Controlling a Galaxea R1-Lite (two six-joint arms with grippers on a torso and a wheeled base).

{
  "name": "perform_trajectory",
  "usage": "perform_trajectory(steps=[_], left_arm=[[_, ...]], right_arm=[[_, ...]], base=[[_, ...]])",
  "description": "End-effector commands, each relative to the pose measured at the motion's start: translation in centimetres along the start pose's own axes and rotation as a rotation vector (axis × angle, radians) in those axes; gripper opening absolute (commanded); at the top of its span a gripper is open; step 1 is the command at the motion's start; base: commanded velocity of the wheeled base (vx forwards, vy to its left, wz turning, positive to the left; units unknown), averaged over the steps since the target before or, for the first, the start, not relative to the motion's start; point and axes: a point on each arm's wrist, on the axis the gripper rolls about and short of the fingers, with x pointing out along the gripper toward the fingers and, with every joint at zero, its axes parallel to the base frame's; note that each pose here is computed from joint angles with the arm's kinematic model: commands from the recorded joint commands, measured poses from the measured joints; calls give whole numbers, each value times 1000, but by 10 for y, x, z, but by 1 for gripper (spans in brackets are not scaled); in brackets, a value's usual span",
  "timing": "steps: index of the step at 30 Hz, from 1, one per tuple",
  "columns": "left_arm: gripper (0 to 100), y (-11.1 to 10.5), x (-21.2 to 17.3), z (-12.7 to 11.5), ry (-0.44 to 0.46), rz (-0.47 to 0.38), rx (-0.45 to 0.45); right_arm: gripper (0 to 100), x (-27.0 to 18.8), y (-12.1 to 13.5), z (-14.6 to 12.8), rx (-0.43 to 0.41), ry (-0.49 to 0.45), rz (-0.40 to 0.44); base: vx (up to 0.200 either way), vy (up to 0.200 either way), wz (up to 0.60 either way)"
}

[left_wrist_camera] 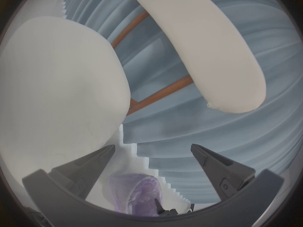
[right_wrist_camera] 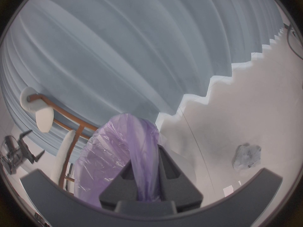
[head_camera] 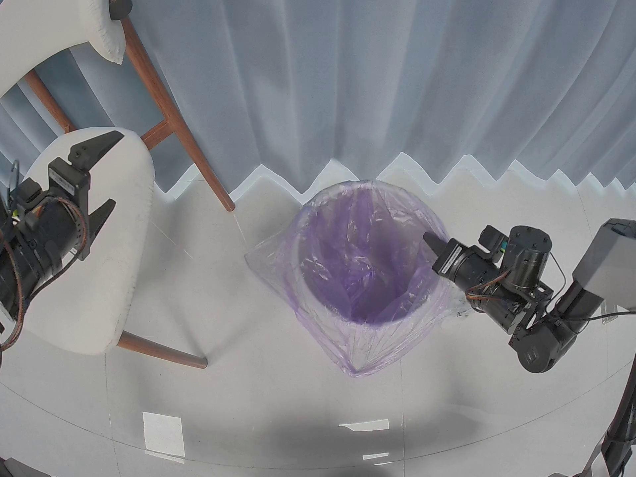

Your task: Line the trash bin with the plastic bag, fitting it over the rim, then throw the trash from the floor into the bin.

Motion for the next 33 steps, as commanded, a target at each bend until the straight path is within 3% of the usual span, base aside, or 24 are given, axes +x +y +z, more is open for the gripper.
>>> perform_trajectory(steps=[1, 9, 23, 33], left_arm=[[100, 2, -35, 11, -76, -22, -6], [100, 14, -61, 10, -114, -2, 8], [100, 22, -70, 6, -107, 12, 9], [100, 27, -76, 3, -103, 24, 11]], right_arm=[[0, 19, -19, -38, -25, 68, -27], [0, 52, -27, -50, -51, 13, -3], [0, 57, -41, -79, -127, 12, 9], [0, 66, -42, -80, -146, -25, 28]], base=[[0, 0, 0], [0, 0, 0], [0, 0, 0], [0, 0, 0]])
